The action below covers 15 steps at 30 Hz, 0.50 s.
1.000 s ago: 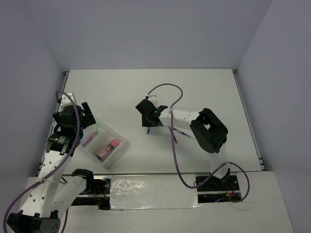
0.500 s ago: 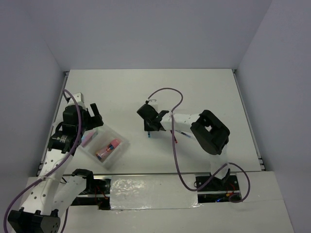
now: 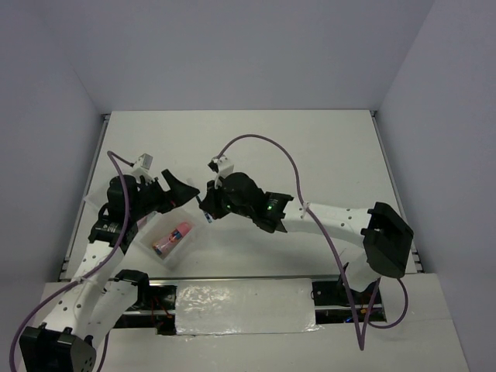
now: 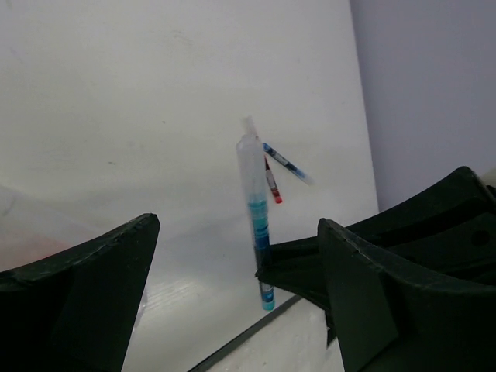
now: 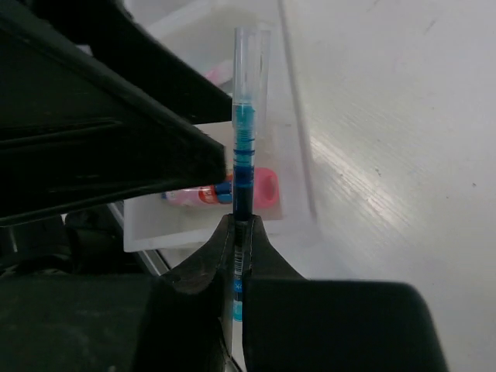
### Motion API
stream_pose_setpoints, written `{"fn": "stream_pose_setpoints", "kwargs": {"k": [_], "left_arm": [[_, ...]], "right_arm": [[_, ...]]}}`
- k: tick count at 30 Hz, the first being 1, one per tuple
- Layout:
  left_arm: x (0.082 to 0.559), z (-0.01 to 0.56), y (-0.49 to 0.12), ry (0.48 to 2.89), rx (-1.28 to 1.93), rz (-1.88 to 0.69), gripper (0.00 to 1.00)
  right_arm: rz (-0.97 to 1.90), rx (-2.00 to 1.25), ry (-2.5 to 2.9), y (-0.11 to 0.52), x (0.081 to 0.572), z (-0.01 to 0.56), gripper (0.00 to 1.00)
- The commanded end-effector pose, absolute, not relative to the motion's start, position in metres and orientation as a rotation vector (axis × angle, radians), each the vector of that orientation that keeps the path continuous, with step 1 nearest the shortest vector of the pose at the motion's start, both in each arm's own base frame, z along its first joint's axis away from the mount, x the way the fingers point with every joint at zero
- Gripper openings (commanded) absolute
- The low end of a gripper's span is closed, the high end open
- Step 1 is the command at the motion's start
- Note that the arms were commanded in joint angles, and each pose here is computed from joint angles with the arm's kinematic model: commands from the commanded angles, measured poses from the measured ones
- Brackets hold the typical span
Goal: Sort the stationery into containers
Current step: Pick up the pen from the center of the board, then place the pen in the storage box.
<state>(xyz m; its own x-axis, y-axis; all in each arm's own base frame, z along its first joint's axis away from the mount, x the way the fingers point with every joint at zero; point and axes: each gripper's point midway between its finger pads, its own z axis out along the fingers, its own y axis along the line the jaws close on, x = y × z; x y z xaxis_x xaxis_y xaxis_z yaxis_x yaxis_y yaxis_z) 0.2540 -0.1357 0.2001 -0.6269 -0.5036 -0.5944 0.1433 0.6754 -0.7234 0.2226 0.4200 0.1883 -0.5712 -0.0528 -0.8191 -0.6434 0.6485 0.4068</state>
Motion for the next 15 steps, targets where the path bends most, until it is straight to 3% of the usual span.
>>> {"fn": "stream_pose_setpoints", "kwargs": {"k": [1, 4, 5, 6, 9, 10, 11, 12, 13, 15], "left_arm": [[0.253, 0.235, -0.152, 1.929, -0.236, -1.136, 0.95], [0.252, 0.241, -0.157, 1.900, -0.215, -1.192, 0.85], [0.252, 0.242, -0.158, 1.895, -0.206, -1.198, 0.77], [0.253, 0.242, -0.157, 1.898, -0.211, -1.190, 0.53], [0.253, 0.235, -0.152, 1.951, -0.216, -1.129, 0.06], [0.256, 0.231, -0.148, 1.966, -0.195, -1.067, 0.00], [0.259, 0.239, -0.144, 1.961, -0.176, -1.025, 0.00], [0.255, 0.226, -0.136, 2.030, -0.151, -0.933, 0.00], [0.266, 0.219, -0.113, 2.054, -0.223, -0.758, 0.00], [0.276, 0.230, -0.073, 2.063, -0.239, -0.454, 0.00]], "right_arm": [[1.038, -0.590, 1.875, 0.446, 0.210, 0.242, 0.00], [1.060, -0.618, 1.850, 0.459, 0.205, 0.256, 0.01], [1.057, -0.618, 1.850, 0.461, 0.206, 0.257, 0.01], [1.057, -0.621, 1.847, 0.463, 0.204, 0.259, 0.01], [1.073, -0.604, 1.826, 0.463, 0.205, 0.267, 0.06], [1.072, -0.593, 1.825, 0.460, 0.205, 0.267, 0.14], [1.066, -0.575, 1.820, 0.458, 0.208, 0.269, 0.47], [1.033, -0.509, 1.833, 0.452, 0.217, 0.268, 0.66], [1.002, -0.474, 1.859, 0.444, 0.222, 0.261, 0.78], [0.956, -0.400, 1.898, 0.422, 0.230, 0.258, 0.81]]}}
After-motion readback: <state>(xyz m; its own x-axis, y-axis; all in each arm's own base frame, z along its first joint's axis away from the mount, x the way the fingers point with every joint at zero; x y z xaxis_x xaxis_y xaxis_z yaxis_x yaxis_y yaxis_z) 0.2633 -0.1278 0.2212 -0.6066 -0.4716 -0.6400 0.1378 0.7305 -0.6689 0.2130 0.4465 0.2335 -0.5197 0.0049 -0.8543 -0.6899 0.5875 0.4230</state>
